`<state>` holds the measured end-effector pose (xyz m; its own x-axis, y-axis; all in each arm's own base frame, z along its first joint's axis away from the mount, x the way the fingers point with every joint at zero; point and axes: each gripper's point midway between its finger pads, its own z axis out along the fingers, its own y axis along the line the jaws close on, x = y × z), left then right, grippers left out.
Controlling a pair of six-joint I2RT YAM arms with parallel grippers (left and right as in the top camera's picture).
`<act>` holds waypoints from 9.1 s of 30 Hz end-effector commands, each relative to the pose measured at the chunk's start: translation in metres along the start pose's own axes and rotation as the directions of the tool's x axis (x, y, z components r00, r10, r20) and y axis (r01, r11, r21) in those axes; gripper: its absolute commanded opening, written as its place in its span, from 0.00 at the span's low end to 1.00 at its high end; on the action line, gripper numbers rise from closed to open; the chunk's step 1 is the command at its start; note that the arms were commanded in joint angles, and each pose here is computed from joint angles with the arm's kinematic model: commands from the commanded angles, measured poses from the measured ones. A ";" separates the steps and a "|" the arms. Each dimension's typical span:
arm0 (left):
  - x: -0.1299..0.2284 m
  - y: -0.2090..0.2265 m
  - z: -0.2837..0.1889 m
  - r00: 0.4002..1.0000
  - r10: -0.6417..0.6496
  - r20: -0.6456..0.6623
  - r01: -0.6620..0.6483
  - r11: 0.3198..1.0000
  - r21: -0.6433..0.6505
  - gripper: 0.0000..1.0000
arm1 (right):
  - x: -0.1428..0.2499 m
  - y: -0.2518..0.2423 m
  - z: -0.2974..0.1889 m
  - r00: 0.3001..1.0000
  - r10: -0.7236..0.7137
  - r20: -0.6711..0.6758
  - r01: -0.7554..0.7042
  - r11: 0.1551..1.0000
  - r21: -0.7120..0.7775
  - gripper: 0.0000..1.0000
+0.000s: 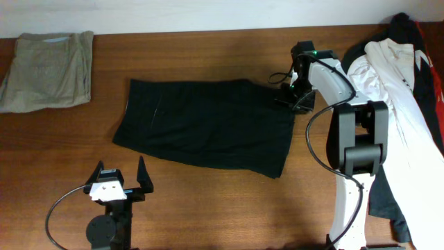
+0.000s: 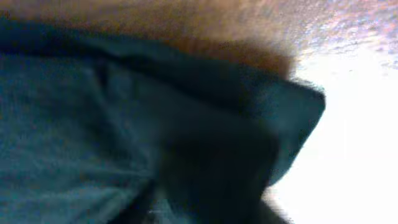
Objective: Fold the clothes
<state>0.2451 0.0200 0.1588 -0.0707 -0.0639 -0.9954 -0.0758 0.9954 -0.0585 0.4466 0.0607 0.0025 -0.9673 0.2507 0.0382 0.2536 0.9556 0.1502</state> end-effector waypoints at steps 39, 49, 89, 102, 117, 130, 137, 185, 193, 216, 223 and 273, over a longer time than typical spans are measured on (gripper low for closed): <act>0.002 0.007 0.000 1.000 0.008 -0.003 -0.008 0.999 -0.038 0.99 | -0.075 -0.123 -0.220 0.870 0.267 0.415 -0.310 0.950 0.037 0.99; 0.001 0.004 0.000 1.000 0.008 0.004 -0.008 1.000 -0.024 0.99 | -0.075 -0.124 -0.220 0.869 0.269 0.416 -0.311 0.950 0.037 0.99; 0.019 -0.015 0.201 0.535 0.109 -0.838 0.031 0.988 0.148 0.99 | -0.075 -0.124 -0.220 0.869 0.269 0.415 -0.311 0.950 0.037 0.99; 0.112 -0.009 0.203 0.358 0.076 -0.931 0.151 0.979 0.139 0.99 | -0.075 -0.124 -0.220 0.869 0.269 0.415 -0.311 0.950 0.037 0.99; 0.157 -0.037 0.177 0.200 0.047 -0.979 0.372 0.920 0.120 0.98 | -0.075 -0.124 -0.220 0.869 0.269 0.415 -0.311 0.950 0.037 0.99; 0.163 -0.025 0.179 0.194 0.048 -0.980 0.306 0.946 0.107 0.04 | -0.075 -0.124 -0.220 0.869 0.269 0.416 -0.311 0.950 0.037 0.99; 0.163 0.009 0.176 0.173 -0.023 -0.985 0.266 0.964 0.024 0.01 | -0.075 -0.124 -0.220 0.869 0.269 0.416 -0.311 0.950 0.037 0.99; -0.066 -0.103 0.170 0.453 0.153 -0.878 0.158 0.956 0.248 0.01 | -0.075 -0.124 -0.220 0.869 0.269 0.415 -0.311 0.950 0.037 0.99; -0.007 -0.159 0.185 0.377 0.276 -0.884 0.162 0.920 0.356 0.01 | -0.075 -0.124 -0.220 0.869 0.269 0.416 -0.311 0.950 0.037 0.99; 0.074 -0.227 0.209 0.367 0.397 -0.841 0.241 0.833 0.498 0.05 | -0.075 -0.124 -0.220 0.869 0.269 0.415 -0.311 0.950 0.037 0.99; 0.071 -0.230 0.212 0.384 0.395 -0.835 0.247 0.827 0.505 0.61 | -0.075 -0.124 -0.220 0.869 0.269 0.416 -0.311 0.950 0.037 0.98; 0.116 -0.046 0.198 0.142 -0.026 -0.990 0.291 0.956 0.017 0.99 | -0.075 -0.124 -0.220 0.869 0.269 0.415 -0.311 0.950 0.037 0.99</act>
<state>0.4349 -0.0018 0.0301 -0.9922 -0.1175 -0.0405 -0.1042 0.9642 -0.2439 0.4886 -0.1102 0.1903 -0.7825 0.5354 -0.3179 0.5355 0.8392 0.0952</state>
